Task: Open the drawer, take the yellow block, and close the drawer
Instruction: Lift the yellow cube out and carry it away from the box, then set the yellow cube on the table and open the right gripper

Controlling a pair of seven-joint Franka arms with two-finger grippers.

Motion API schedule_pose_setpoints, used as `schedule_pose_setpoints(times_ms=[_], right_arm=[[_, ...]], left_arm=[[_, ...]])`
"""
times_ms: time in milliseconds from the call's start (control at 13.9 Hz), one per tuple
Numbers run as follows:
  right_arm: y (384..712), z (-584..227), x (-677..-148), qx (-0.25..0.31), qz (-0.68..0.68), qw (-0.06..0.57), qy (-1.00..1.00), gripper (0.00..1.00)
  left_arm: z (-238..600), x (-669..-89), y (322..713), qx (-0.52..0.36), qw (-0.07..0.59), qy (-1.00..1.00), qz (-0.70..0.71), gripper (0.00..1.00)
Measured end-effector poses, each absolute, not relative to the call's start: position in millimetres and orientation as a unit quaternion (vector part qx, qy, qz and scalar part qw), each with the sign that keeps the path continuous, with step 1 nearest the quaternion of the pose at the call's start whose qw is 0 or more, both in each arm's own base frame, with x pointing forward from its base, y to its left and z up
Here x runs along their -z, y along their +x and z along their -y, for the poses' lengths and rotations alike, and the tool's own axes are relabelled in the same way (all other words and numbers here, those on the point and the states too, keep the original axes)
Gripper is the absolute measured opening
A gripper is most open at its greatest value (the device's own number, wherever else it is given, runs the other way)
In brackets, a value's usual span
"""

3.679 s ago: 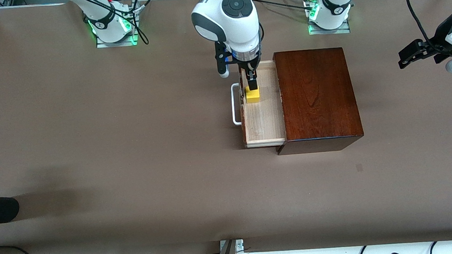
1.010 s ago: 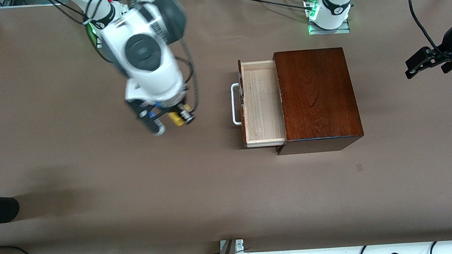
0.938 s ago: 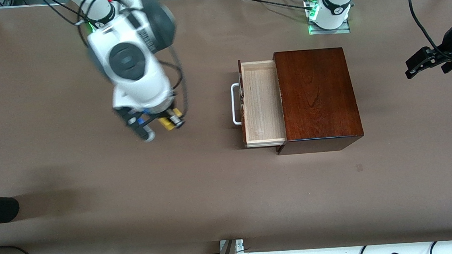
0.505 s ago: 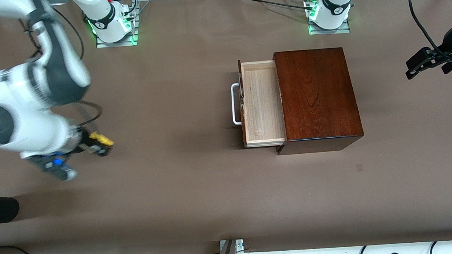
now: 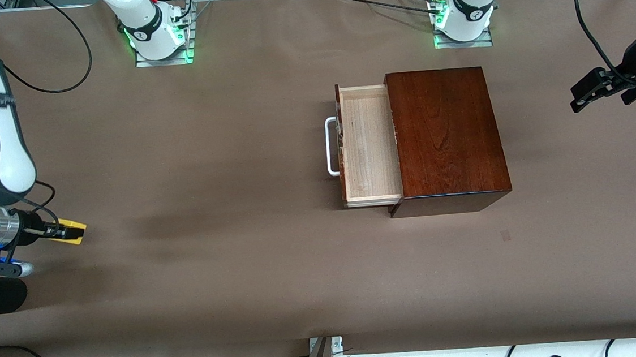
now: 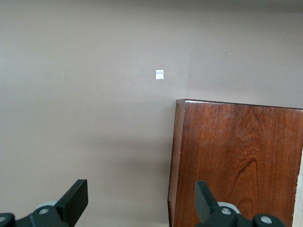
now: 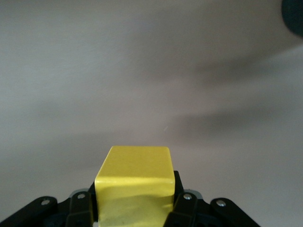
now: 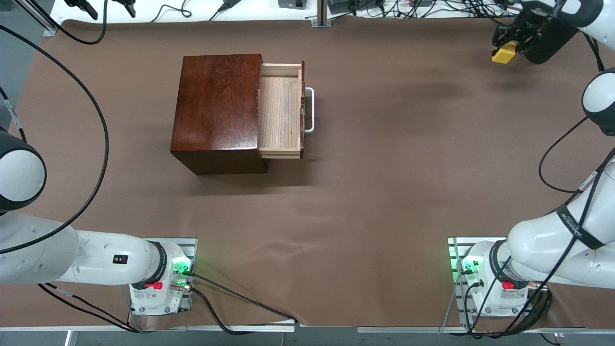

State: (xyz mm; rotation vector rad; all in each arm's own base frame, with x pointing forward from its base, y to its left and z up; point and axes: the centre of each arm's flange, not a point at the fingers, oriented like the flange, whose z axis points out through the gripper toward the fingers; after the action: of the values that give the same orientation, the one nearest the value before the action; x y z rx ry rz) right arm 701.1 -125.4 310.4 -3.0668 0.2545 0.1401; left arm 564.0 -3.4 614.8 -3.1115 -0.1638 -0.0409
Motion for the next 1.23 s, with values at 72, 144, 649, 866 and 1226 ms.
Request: schedule_pose_setpoints(times_ms=[72, 144, 649, 866, 1226], right_arm=[[703.1, 135.8, -291.5, -0.038, -0.065, 0.033, -0.997, 0.56], [704.9, 142.2, -271.9, -0.032, -0.049, 0.035, -0.998, 0.56], [705.8, 145.5, -200.4, -0.033, -0.003, 0.025, -0.999, 0.56], [704.8, 143.7, -193.2, -0.039, 0.004, 0.017, -0.999, 0.56], [704.1, 141.6, -187.5, -0.045, -0.015, 0.013, -0.999, 0.61]], left_arm=[[3.5, -614.1, 564.4, 0.013, 0.013, -0.998, 0.053, 1.0], [3.5, -613.5, 564.7, 0.012, 0.013, -0.998, 0.053, 1.0], [3.5, -613.2, 565.2, 0.012, 0.013, -0.998, 0.052, 1.0], [3.5, -613.2, 565.2, 0.012, 0.013, -0.998, 0.052, 1.0], [5.7, -610.5, 566.5, 0.01, 0.013, -0.999, 0.051, 1.0]])
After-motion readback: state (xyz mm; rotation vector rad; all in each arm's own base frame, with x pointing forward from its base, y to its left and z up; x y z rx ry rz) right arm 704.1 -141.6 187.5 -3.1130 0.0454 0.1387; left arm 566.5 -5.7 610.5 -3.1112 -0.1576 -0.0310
